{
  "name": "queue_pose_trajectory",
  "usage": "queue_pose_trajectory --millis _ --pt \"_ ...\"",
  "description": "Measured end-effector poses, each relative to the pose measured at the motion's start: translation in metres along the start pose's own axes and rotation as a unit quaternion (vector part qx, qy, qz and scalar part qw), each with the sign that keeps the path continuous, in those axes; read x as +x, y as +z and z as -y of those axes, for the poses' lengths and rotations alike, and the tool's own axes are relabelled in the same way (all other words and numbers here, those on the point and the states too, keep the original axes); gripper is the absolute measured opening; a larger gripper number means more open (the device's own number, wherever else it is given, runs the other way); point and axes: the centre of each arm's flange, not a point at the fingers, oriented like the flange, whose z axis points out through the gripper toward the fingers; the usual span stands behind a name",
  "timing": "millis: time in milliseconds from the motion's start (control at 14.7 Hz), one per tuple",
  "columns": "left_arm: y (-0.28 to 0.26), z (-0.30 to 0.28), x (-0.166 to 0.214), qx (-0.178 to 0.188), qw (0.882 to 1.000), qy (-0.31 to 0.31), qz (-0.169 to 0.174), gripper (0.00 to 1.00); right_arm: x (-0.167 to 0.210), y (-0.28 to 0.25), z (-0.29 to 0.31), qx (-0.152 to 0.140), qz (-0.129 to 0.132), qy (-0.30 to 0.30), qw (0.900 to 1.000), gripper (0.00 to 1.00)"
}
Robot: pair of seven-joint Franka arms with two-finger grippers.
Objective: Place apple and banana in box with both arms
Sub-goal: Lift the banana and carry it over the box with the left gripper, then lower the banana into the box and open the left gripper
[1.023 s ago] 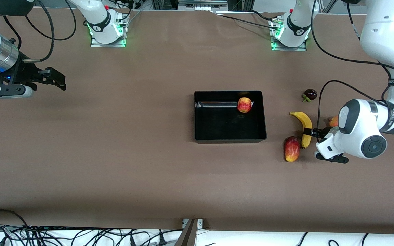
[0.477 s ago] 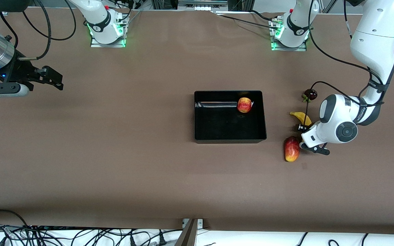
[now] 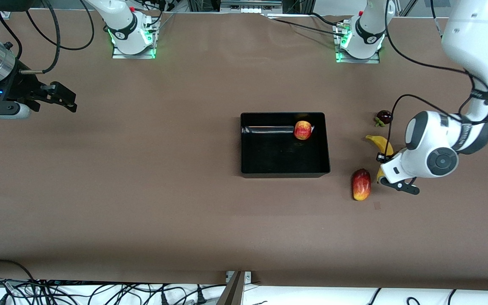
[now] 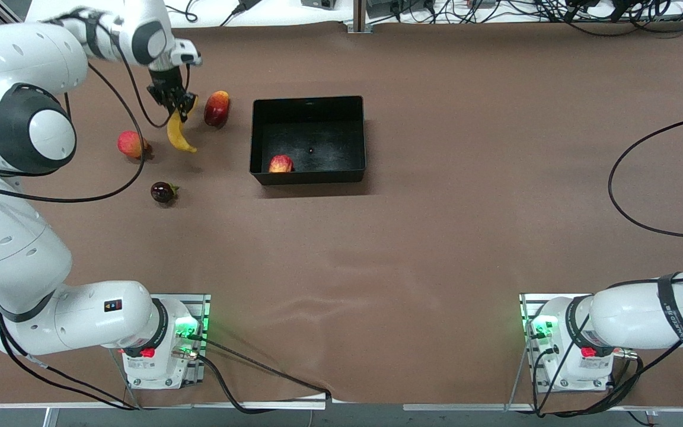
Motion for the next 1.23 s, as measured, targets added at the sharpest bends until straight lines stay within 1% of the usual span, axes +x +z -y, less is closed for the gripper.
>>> queue_pose_trajectory --millis 68,205,341,477,614,750,886,955,1091,1227 --pt "-0.033 -0.013 0.002 0.006 1.000 0.007 0.000 0.34 0.001 0.001 0.000 0.000 0.001 0.001 1.000 1.00" --pt "-0.088 -0.056 0.009 0.011 0.999 0.027 -0.019 0.34 0.001 0.002 -0.001 0.000 0.002 0.004 1.000 1.00" --pt "-0.107 -0.124 0.017 -0.007 0.999 0.038 -0.029 0.34 0.001 0.002 -0.001 0.000 0.002 0.006 1.000 1.00" --pt "-0.096 -0.199 0.025 -0.027 0.999 0.016 -0.018 0.34 0.001 0.002 -0.001 0.000 0.001 0.008 1.000 1.00" --pt "-0.073 -0.275 0.034 -0.031 0.999 -0.012 -0.012 0.34 0.001 0.002 0.000 0.000 0.001 0.008 1.000 1.00" --pt "-0.049 -0.342 0.044 -0.032 0.999 -0.026 -0.035 0.34 0.001 0.002 0.000 0.000 0.001 0.007 1.000 1.00" --pt "-0.031 -0.371 0.052 -0.040 0.998 -0.026 -0.052 0.34 0.001 0.001 0.000 0.000 0.001 0.007 1.000 1.00" --pt "-0.020 -0.375 0.056 -0.042 0.997 -0.025 -0.053 0.34 0.001 0.001 0.000 0.000 0.001 0.007 1.000 1.00" --pt "0.002 -0.381 0.062 -0.042 0.998 -0.023 -0.042 0.34 0.001 0.001 0.001 0.000 0.001 0.007 1.000 1.00" --pt "0.030 -0.385 0.066 -0.039 0.999 -0.024 -0.021 0.34 0.001 0.001 0.001 0.000 0.000 0.007 1.000 1.00"
